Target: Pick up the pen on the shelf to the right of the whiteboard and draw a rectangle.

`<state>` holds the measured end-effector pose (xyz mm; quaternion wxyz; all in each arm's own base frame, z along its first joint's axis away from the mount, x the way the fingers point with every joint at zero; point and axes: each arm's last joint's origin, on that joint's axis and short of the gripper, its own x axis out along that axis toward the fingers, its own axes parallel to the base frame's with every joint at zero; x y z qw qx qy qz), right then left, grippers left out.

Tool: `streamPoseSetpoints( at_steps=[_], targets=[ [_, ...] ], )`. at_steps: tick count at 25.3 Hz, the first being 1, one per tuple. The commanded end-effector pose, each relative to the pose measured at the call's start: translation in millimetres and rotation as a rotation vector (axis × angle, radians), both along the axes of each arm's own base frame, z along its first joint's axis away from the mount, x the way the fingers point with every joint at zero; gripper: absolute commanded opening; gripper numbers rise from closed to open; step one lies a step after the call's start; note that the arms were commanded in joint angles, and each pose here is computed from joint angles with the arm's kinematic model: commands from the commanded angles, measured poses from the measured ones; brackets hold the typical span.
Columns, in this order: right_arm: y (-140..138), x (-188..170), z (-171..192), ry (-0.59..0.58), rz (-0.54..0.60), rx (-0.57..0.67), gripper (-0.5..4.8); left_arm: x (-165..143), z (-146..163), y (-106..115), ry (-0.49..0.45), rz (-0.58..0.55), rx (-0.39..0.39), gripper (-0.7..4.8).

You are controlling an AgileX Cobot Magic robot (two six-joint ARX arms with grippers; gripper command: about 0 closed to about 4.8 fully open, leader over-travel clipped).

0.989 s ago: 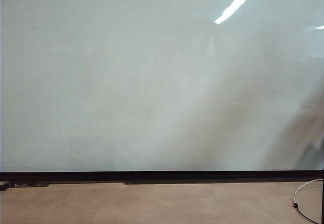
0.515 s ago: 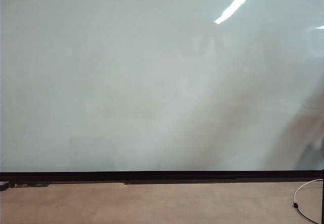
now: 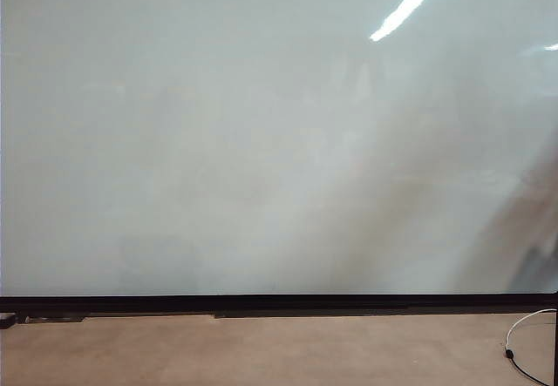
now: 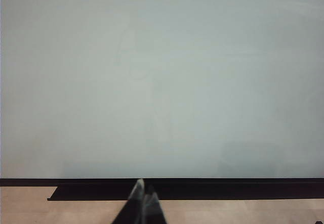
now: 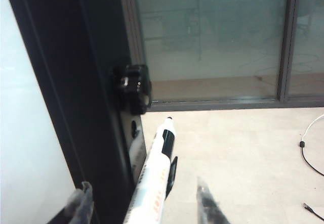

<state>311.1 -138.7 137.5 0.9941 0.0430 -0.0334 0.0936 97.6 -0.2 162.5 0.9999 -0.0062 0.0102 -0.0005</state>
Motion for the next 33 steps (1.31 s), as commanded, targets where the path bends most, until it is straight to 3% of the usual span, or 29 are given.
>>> streamPoseSetpoints(
  at_steps=[1, 17, 21, 33],
  targets=[
    [2.5, 1.1, 3.1, -0.017, 0.014, -0.012, 2.61, -0.1, 1.5, -0.1, -0.009, -0.004, 0.005, -0.05],
    [3.5, 1.6, 2.5, -0.013, 0.013, -0.014, 2.06, -0.1, 1.7, -0.1, -0.01, -0.004, 0.004, -0.04],
    [3.2, 1.5, 2.3, -0.011, 0.012, -0.015, 1.71, -0.1, 1.7, -0.1, -0.01, -0.004, 0.004, -0.04],
    [2.9, 1.7, 0.5, 0.004, 0.004, -0.017, 1.47, -0.1, 1.6, -0.1, -0.01, -0.004, 0.004, -0.04]
  ],
)
